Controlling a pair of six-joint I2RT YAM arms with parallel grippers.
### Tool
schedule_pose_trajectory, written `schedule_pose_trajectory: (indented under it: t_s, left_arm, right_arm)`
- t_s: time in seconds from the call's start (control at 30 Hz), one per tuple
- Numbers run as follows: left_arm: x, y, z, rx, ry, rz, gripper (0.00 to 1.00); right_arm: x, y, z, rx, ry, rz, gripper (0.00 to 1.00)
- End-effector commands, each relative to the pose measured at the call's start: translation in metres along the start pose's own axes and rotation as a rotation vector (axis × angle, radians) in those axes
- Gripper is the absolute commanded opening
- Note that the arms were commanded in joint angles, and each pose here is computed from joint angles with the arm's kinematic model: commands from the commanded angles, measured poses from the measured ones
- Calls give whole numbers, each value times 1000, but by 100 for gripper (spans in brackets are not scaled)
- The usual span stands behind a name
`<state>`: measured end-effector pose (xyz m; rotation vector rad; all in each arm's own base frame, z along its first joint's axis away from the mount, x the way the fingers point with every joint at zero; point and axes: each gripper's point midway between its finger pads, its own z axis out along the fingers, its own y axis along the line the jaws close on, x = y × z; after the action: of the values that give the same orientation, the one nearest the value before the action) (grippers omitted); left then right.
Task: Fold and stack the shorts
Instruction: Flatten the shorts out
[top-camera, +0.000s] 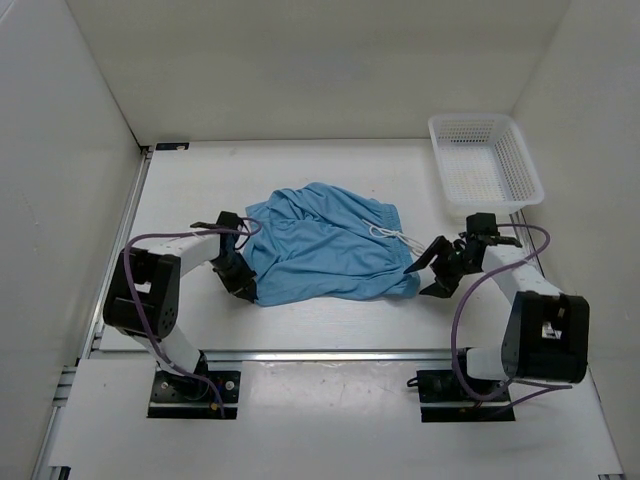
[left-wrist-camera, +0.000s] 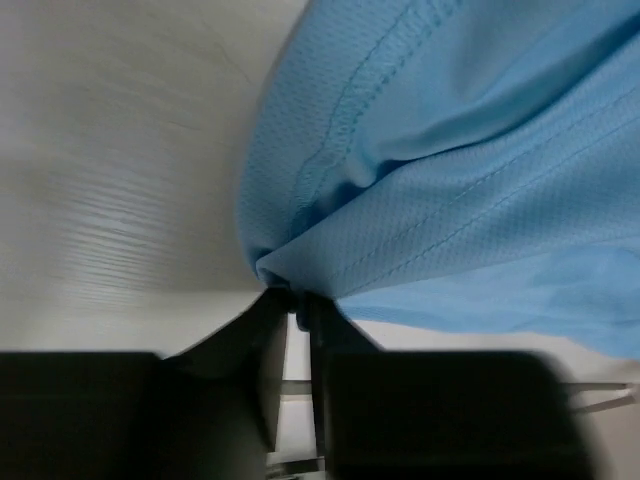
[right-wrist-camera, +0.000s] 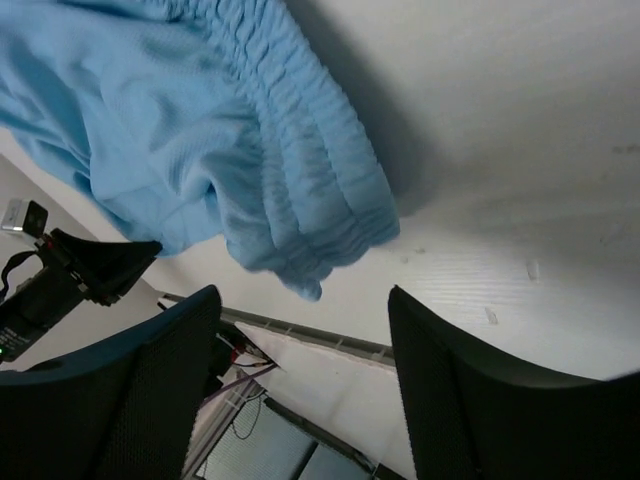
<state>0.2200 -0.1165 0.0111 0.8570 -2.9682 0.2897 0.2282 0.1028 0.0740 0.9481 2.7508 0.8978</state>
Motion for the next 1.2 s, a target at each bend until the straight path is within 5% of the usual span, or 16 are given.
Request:
schedule_pose_trajectory:
  t_s: [0.0,0.1,0.23,0.27,0.5,0.6,0.63,0.7,0.73,0.83,0.97,1.03,1.07,1.17]
  left_arm:
    - [-21,-17,-7,37,-86,50,14]
    - [-27,-24,-12,55,-103,54,10]
    - [-37,-36,-26,72,-133,68,10]
    - [-40,-41,-30,83,-144,70,10]
    - [-103,-80,-99,147,-271,73,10]
    - [-163,-116,-183,252,-450,51,10]
    - [-186,-132,-244,339,-574,54,10]
    - [-206,-147,-303,434,-696,54,10]
    - [-216,-152,-353,506,-793,53,10]
    - [-209,-150,-414,613,-902,71,10]
    - [-171,-143,-413,646,-905,105,10]
    - [-154,-132,-391,614,-861,118,10]
    - [-135,-117,-354,562,-783,112,10]
    - [-91,-76,-266,464,-630,96,10]
  right_arm:
    - [-21,10,8,-13,-13,-34,71]
    - [-35,14,14,-15,-33,-44,55]
    - [-47,29,15,-1,-45,-101,6]
    - [-49,28,15,17,-44,-104,0]
    - [-106,101,-15,-42,-179,-220,0]
    - [-154,188,-60,-174,-292,-385,0]
    - [-161,211,-75,-217,-314,-425,0]
    - [-176,280,-129,-349,-440,-564,0]
    - [-175,297,-147,-384,-467,-593,0]
    - [-162,338,-192,-469,-568,-735,0]
    - [-134,309,-181,-369,-563,-786,0]
    - [-126,260,-133,-233,-487,-750,0]
    - [-121,251,-148,-218,-568,-753,0]
    - [-99,175,-116,-83,-526,-673,0]
